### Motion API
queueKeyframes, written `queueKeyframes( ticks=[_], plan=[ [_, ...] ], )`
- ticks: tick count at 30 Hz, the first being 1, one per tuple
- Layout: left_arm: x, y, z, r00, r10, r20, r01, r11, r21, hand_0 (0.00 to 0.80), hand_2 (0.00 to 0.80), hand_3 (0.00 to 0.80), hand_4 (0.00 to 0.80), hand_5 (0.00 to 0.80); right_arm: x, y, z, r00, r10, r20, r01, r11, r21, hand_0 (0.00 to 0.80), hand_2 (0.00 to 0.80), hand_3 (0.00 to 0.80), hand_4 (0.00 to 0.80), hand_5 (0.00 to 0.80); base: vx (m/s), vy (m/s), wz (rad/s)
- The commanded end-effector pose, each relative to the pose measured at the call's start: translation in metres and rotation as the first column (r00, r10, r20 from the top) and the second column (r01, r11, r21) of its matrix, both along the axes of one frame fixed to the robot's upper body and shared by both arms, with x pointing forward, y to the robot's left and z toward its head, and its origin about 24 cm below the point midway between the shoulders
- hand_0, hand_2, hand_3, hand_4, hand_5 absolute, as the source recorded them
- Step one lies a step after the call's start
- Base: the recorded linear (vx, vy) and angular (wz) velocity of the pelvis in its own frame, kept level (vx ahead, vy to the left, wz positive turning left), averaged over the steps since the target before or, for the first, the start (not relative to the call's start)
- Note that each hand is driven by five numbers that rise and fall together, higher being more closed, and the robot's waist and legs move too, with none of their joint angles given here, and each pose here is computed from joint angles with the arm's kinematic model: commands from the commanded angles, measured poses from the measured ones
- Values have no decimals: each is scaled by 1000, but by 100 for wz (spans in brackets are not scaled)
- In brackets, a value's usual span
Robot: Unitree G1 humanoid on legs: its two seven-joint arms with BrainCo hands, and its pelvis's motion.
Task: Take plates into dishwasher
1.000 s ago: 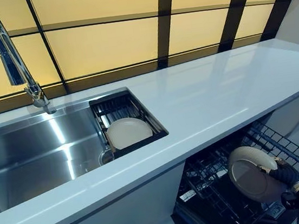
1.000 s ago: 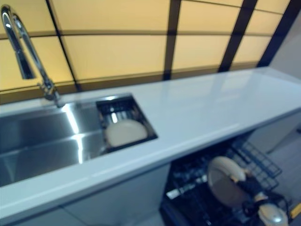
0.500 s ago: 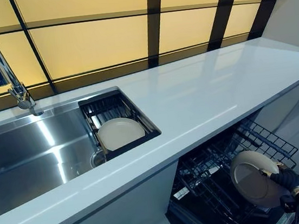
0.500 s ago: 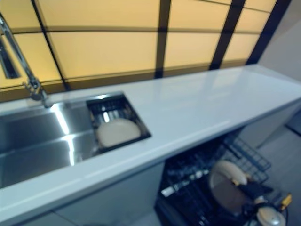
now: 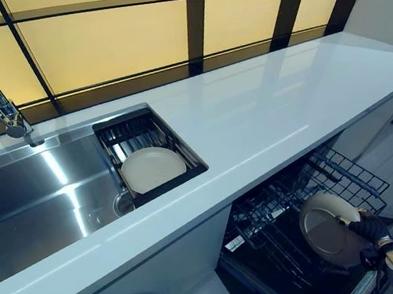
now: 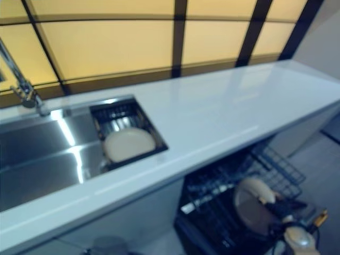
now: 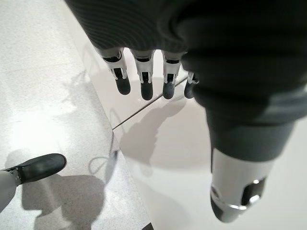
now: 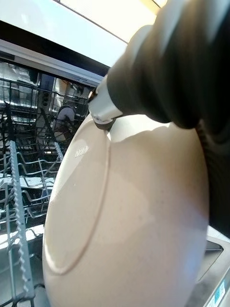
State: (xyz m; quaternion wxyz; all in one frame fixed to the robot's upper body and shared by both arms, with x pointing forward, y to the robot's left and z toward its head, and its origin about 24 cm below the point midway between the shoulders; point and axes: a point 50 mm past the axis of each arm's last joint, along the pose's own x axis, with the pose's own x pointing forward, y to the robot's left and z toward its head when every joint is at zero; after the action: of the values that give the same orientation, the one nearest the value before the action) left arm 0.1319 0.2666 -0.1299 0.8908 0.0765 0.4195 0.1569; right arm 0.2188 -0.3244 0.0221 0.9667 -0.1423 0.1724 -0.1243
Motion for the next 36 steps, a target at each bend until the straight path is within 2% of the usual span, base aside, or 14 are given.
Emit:
queueKeyframes(
  ticks=[1, 8, 22, 36],
  plan=[
    [22, 0, 9, 996, -84, 41, 82, 995, 51, 0, 0, 0, 0, 0, 30, 6, 30, 987, 16, 163, -14, 1000, -15, 800, 800, 800, 800, 800, 0, 0, 0],
    [34, -6, 12, 991, -123, 49, 121, 991, 54, 0, 0, 0, 0, 0, 44, 18, 27, 986, 33, 161, -34, 999, 5, 800, 800, 800, 800, 800, 0, 0, 0],
    [34, -13, 9, 988, -152, 35, 151, 988, 40, 0, 0, 0, 0, 0, 62, 20, 24, 993, 21, 120, -21, 1000, -3, 800, 800, 800, 800, 800, 5, 2, 0],
    [50, -21, 13, 978, -202, 50, 201, 979, 37, 0, 0, 0, 0, 0, 86, 20, 36, 997, 23, 75, -15, 994, -105, 800, 800, 800, 800, 800, -1, 0, 2]
  ],
)
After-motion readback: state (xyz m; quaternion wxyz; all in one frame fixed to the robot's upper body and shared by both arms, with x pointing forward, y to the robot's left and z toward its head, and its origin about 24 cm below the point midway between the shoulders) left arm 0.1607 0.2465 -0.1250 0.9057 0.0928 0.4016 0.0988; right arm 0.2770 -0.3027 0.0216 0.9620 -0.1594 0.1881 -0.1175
